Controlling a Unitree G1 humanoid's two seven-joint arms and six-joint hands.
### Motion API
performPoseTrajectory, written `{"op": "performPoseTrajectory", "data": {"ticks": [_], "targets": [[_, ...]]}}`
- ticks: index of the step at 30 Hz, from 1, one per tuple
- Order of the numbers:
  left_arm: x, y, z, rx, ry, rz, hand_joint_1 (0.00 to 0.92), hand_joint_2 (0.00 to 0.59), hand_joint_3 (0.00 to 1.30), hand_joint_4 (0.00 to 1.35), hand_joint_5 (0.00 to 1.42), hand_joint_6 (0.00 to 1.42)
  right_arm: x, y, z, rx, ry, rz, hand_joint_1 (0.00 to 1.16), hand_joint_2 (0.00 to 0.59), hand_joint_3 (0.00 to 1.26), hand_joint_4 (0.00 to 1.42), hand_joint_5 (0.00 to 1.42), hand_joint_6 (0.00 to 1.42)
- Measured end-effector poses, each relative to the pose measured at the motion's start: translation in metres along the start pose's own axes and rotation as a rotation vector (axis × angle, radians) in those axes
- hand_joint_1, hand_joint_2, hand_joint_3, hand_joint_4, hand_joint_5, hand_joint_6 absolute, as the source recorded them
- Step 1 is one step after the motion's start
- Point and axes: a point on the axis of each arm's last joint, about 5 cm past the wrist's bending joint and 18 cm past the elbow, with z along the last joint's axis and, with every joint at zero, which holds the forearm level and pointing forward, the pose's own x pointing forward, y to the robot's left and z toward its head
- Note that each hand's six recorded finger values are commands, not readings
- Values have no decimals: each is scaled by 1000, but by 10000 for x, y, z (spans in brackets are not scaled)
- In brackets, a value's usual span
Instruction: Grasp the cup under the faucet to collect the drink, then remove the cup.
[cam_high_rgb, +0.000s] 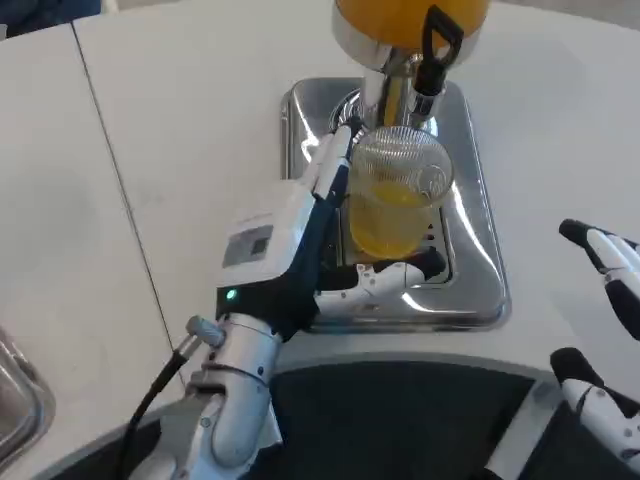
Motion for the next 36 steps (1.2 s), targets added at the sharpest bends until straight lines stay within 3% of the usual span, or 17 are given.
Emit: {"op": "performPoseTrajectory", "data": {"ticks": [13, 25, 36], "targets": [[166, -113, 31, -60, 24, 37, 253, 47, 0, 31, 329, 360, 2, 4, -5, 5, 5, 20, 256, 518, 0, 0, 0, 0], [222, -155, 23, -91, 40, 86, 342, 54, 85, 146, 496, 617, 36, -15, -13, 25, 27, 46, 263, 512, 0, 0, 0, 0], [228, -221, 80, -94, 15, 79, 345, 49, 89, 148, 479, 583, 62, -29, -29, 57, 57, 50, 256, 508, 0, 0, 0, 0]]}}
